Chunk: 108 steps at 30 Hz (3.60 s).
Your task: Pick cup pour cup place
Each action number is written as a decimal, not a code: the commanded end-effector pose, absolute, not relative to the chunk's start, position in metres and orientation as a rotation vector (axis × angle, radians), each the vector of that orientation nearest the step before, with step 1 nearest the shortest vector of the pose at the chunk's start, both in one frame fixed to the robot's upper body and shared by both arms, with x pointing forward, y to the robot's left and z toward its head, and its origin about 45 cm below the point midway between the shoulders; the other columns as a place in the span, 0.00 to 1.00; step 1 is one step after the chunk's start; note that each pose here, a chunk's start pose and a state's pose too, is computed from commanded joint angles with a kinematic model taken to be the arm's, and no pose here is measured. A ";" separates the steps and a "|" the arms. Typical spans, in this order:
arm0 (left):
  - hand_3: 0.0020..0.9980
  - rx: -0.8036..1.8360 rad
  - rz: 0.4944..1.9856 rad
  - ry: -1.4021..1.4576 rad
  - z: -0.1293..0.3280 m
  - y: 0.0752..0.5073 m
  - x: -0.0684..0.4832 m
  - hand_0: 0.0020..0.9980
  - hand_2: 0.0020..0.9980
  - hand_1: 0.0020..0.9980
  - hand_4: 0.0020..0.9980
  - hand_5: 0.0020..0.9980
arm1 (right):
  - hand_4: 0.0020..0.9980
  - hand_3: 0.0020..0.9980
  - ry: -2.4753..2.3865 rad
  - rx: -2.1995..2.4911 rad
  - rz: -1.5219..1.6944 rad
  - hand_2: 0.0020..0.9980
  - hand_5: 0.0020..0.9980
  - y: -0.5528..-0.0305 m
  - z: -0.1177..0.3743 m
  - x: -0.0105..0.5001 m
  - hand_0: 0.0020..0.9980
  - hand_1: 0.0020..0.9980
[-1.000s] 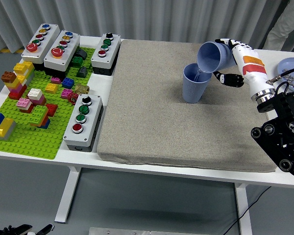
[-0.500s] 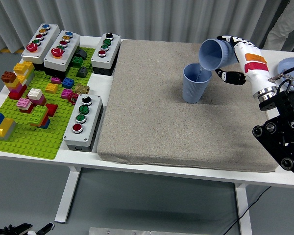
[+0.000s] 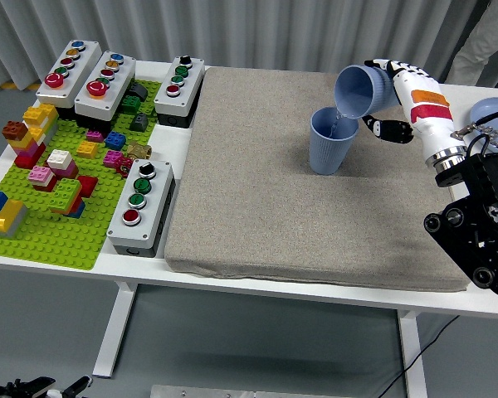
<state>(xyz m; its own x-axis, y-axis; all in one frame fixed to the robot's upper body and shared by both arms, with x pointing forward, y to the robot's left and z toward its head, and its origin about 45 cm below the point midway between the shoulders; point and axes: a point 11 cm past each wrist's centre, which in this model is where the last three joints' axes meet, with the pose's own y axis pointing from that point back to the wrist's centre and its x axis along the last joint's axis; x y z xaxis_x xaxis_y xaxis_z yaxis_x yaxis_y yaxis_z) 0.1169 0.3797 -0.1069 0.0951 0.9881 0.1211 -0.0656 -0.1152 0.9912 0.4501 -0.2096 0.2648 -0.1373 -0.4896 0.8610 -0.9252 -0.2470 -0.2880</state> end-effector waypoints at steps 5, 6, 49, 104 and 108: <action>0.68 1.296 1.249 1.034 -0.107 0.380 0.116 0.77 0.83 0.77 0.51 1.00 | 0.77 0.63 -1.572 1.708 1.364 0.60 0.13 -0.209 0.264 0.450 0.85 0.75; 0.68 1.296 1.249 1.034 -0.107 0.380 0.116 0.77 0.83 0.77 0.51 1.00 | 0.77 0.63 -1.571 1.708 1.364 0.60 0.13 -0.208 0.264 0.450 0.85 0.75; 0.68 1.302 1.247 1.035 -0.107 0.381 0.115 0.77 0.83 0.77 0.51 1.00 | 0.76 0.62 -1.463 1.635 1.500 0.61 0.11 -0.202 0.263 0.451 0.86 0.76; 0.68 1.308 1.248 1.039 -0.107 0.383 0.112 0.77 0.83 0.77 0.51 1.00 | 0.76 0.61 -1.280 1.510 1.693 0.62 0.09 -0.195 0.271 0.451 0.88 0.76; 0.68 1.307 1.248 1.040 -0.107 0.383 0.112 0.77 0.83 0.77 0.51 1.00 | 0.76 0.61 -1.328 1.547 1.638 0.62 0.09 -0.200 0.273 0.453 0.88 0.76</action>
<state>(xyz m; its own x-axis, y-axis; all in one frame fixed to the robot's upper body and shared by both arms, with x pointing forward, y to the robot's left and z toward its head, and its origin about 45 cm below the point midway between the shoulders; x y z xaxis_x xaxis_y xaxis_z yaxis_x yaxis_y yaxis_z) 0.1120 0.3826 -0.1073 0.0942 0.9876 0.1256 -0.0552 -0.1207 0.9911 0.4531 -0.1995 0.2730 -0.2124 -0.2458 0.9458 -0.8746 -0.3840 -0.2962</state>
